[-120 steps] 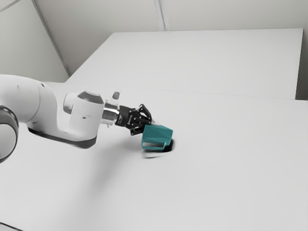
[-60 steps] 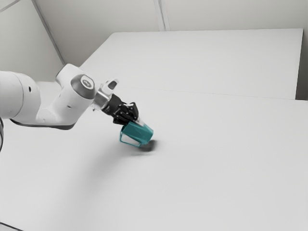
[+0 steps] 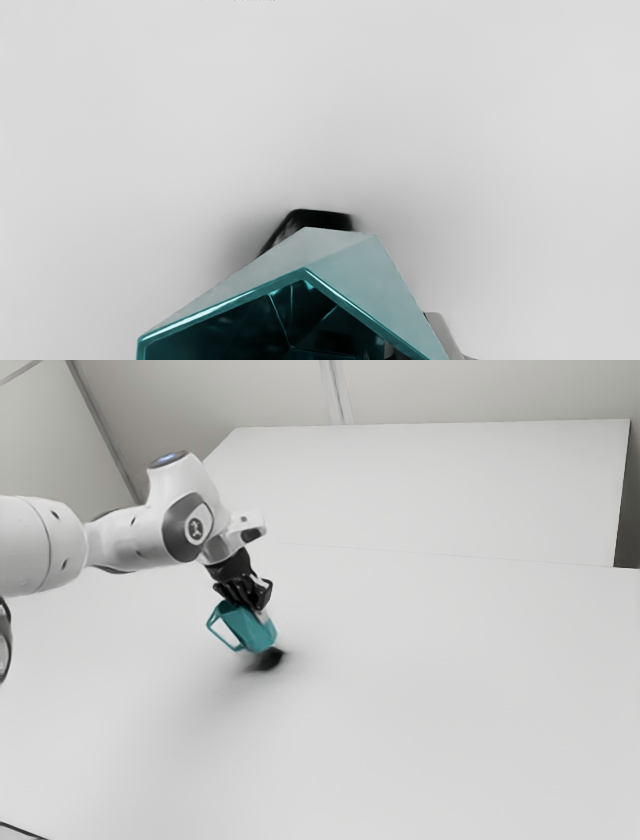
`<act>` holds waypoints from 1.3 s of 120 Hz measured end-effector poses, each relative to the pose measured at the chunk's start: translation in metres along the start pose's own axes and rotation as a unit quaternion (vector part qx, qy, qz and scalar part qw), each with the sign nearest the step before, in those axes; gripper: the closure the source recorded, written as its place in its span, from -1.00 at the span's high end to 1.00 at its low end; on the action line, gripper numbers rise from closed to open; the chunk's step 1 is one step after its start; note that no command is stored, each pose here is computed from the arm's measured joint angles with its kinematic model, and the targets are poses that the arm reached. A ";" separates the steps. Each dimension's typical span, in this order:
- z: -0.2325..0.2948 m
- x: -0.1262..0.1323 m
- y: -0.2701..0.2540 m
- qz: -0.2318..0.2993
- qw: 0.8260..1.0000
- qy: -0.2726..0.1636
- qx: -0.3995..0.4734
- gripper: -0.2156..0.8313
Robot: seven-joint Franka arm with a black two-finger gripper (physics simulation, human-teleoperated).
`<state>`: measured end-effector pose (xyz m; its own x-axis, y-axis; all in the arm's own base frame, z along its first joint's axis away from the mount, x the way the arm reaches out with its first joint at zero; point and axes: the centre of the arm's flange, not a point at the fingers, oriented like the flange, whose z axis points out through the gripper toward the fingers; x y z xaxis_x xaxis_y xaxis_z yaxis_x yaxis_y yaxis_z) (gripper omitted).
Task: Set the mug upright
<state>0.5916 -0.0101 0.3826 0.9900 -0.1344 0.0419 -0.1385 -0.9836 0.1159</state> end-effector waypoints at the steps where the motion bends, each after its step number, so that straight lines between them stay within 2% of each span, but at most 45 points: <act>1: 0.001 0.000 0.000 0.001 1.000 -0.001 0.002 -0.91; 19: 0.022 0.004 0.005 0.019 0.999 -0.026 0.036 -0.91; 47: 0.035 0.012 0.011 0.047 0.994 -0.042 0.084 -0.91; 98: 0.056 0.015 0.014 0.048 0.992 -0.058 0.104 -0.91; 127: 0.056 0.015 0.013 0.045 0.992 -0.058 0.100 0.01; 140: 0.051 0.018 0.014 0.046 0.992 -0.053 0.100 0.24; 156: 0.037 0.022 0.015 0.048 0.993 -0.042 0.102 0.40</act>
<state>0.6125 -0.0323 0.3485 0.9725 -0.2291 -0.0409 -0.2319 -0.9688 -0.0876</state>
